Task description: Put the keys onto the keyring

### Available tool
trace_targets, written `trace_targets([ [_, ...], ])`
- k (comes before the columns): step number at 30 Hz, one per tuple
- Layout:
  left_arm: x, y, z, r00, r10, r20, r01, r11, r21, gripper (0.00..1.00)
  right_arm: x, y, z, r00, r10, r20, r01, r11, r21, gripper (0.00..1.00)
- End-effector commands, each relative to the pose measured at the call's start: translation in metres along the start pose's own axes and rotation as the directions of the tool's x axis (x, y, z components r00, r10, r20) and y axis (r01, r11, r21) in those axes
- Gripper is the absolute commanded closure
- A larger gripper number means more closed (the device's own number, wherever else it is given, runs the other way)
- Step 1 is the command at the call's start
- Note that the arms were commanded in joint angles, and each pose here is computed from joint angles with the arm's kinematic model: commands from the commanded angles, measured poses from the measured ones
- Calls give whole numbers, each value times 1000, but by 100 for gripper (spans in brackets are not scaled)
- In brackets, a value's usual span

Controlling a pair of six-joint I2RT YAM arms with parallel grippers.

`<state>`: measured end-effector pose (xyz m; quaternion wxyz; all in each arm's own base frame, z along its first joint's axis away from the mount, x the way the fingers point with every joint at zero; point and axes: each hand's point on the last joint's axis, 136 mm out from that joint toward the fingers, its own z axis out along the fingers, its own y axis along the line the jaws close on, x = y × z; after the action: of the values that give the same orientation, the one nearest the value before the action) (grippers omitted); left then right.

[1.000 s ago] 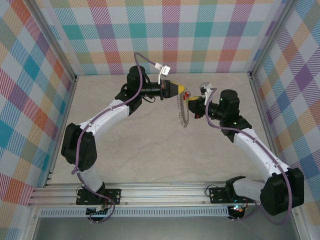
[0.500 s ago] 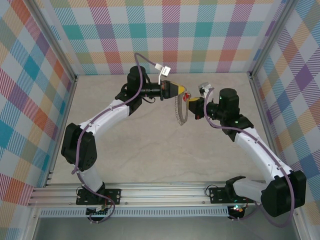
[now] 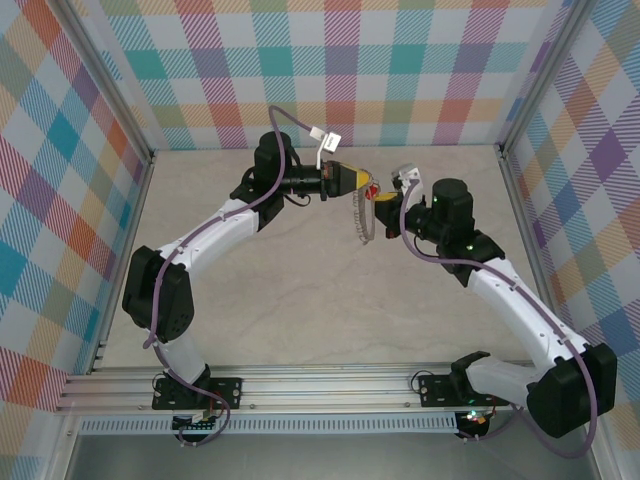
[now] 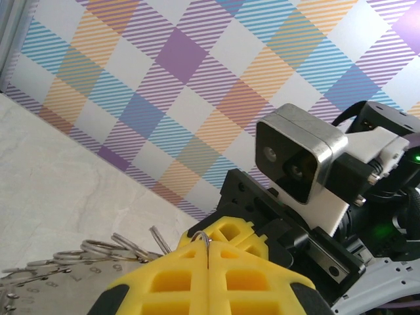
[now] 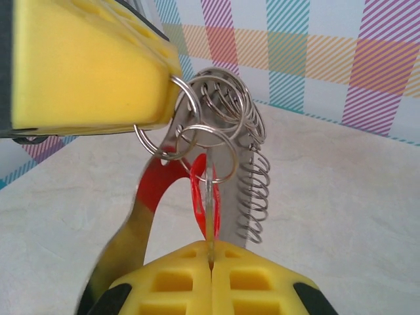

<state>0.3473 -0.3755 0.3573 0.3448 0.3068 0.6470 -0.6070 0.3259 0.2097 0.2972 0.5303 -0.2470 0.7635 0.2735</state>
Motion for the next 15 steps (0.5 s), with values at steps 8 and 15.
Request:
trace_targets([
  [8,-14,-15,-4,997,68,29,-69,997,22,100,-34,-13,-12,993,-87,80,77,990,121,100],
  [15,-13,-16,-4,997,67,27,-68,997,26,100,-41,-11,-12,991,-99,92,87,989,118,100],
])
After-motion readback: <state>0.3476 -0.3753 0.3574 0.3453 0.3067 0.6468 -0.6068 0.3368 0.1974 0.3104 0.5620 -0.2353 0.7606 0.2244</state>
